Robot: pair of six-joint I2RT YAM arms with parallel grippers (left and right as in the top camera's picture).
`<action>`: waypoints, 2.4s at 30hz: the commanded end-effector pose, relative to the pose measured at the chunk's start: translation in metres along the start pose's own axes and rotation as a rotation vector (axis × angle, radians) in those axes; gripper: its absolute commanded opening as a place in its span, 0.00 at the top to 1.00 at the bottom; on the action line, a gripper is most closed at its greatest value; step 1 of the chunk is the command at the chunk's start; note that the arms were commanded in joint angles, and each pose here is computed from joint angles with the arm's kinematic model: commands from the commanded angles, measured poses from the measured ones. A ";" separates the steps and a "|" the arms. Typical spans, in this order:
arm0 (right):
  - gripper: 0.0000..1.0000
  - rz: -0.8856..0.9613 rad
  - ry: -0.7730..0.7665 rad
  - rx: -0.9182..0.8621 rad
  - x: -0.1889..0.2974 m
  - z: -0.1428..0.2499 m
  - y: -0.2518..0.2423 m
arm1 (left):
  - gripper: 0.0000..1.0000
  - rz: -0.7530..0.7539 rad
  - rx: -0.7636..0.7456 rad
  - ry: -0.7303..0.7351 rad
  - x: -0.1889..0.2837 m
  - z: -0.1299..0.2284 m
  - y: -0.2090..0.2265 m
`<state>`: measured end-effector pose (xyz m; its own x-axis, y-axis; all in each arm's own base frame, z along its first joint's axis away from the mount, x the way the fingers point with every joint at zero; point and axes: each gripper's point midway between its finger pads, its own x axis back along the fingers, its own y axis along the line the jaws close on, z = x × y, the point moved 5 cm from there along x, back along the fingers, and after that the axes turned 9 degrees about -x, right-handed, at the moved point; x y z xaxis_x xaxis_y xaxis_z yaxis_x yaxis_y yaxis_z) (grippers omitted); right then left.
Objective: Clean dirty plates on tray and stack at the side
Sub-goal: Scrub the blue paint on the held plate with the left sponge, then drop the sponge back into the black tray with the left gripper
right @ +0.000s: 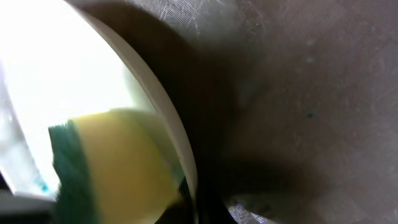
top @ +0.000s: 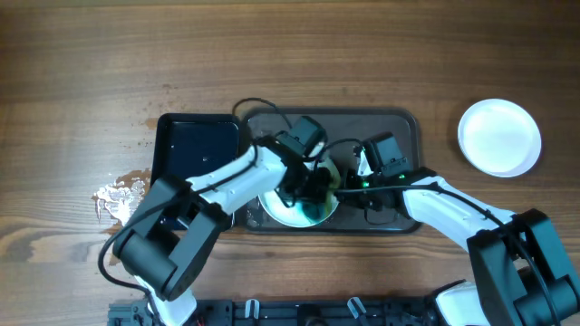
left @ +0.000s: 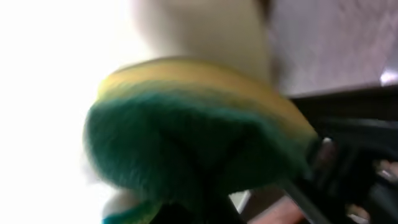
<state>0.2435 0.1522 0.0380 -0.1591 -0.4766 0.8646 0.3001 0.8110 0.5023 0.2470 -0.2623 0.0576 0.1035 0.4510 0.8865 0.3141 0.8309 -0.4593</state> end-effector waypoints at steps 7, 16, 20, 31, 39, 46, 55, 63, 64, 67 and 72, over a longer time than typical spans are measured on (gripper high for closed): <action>0.96 0.182 0.025 -0.064 -0.014 0.015 -0.042 | 0.96 -0.522 0.304 -0.027 0.049 0.004 0.140; 0.96 0.197 0.039 -0.068 -0.013 0.018 -0.045 | 0.96 0.123 -0.162 0.160 -0.011 0.035 -0.026; 0.96 0.204 0.047 -0.070 -0.013 0.020 -0.046 | 0.96 0.009 -0.040 0.014 -0.007 0.003 -0.002; 0.96 0.216 0.060 -0.057 -0.012 0.022 -0.048 | 0.96 -0.484 0.343 -0.036 0.051 0.003 0.144; 0.96 0.217 0.060 -0.057 -0.012 0.022 -0.048 | 0.96 -0.105 -0.078 0.193 0.003 0.037 0.028; 0.96 0.221 0.066 -0.061 -0.012 0.023 -0.049 | 0.96 -0.012 -0.075 0.009 -0.012 0.007 -0.012; 0.96 0.232 0.076 -0.066 -0.011 0.025 -0.051 | 0.96 -0.400 0.124 -0.158 0.073 -0.008 0.062; 0.96 0.233 0.075 -0.066 -0.011 0.025 -0.051 | 0.96 -0.471 0.415 -0.254 0.158 0.010 0.135; 0.96 0.235 0.071 -0.065 -0.011 0.025 -0.051 | 0.96 -0.481 0.460 -0.245 0.163 0.014 0.153; 0.96 0.231 0.069 -0.061 -0.012 0.024 -0.051 | 0.96 -0.496 0.529 -0.201 0.160 0.018 0.190; 0.96 0.229 0.067 -0.058 -0.012 0.024 -0.050 | 0.60 -0.499 0.573 -0.124 0.134 0.018 0.217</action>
<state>0.2345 0.1505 0.0377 -0.1055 -0.4612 0.8810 0.3176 0.8240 0.4693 0.3091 -0.0194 0.0879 -0.0748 -0.0092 0.9972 -0.2575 0.9662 -0.0104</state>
